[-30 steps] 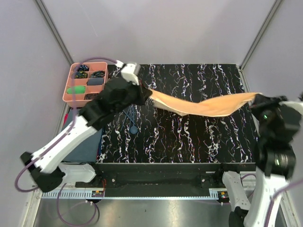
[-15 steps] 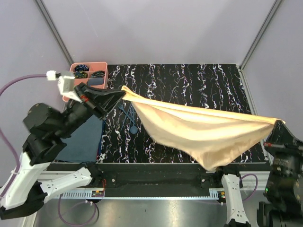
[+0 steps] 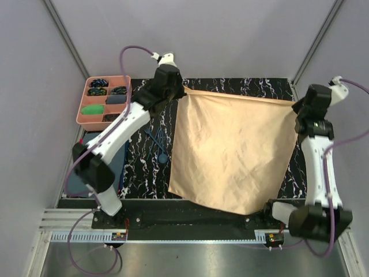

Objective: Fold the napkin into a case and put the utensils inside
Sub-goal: Fold and flatten the napkin at the center of the board.

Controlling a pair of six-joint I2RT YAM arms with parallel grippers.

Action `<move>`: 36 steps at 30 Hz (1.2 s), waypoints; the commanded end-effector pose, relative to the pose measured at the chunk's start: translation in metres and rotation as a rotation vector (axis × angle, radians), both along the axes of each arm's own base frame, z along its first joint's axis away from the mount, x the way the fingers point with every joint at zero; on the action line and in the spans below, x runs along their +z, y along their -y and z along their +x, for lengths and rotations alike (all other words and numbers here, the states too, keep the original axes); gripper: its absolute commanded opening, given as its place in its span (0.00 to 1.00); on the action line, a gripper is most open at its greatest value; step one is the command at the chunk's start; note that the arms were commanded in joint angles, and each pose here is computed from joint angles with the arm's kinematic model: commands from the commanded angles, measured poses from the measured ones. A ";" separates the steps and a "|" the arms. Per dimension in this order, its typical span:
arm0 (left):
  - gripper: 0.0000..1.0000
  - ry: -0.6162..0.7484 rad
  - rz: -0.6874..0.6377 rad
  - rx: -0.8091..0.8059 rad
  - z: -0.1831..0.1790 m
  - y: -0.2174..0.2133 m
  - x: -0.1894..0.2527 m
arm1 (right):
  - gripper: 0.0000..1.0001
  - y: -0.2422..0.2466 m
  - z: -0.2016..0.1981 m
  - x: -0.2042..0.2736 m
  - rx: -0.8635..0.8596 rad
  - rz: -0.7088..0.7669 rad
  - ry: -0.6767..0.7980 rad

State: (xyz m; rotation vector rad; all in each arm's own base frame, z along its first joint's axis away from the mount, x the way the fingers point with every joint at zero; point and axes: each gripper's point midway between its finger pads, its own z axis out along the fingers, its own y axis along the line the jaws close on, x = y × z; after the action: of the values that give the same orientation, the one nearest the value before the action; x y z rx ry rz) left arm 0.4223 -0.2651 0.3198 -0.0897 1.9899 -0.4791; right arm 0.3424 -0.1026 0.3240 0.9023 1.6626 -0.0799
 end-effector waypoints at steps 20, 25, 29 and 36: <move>0.00 -0.051 -0.080 0.001 0.147 0.010 -0.118 | 0.00 0.007 0.155 -0.140 0.139 0.051 -0.231; 0.00 -0.140 0.002 0.023 0.123 -0.013 -0.142 | 0.00 -0.018 0.116 -0.164 0.184 0.162 -0.282; 0.00 -0.210 0.087 0.044 0.115 -0.031 -0.158 | 0.00 -0.041 0.093 -0.185 0.231 0.271 -0.302; 0.00 -0.351 0.133 0.026 0.093 -0.046 -0.187 | 0.00 -0.057 0.053 -0.235 0.246 0.359 -0.436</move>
State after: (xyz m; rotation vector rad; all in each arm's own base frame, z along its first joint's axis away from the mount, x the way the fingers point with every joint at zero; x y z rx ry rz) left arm 0.5267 -0.2321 0.1088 -0.1397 2.3412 -0.3346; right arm 0.4110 -0.0575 0.0974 0.9519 2.1952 0.1431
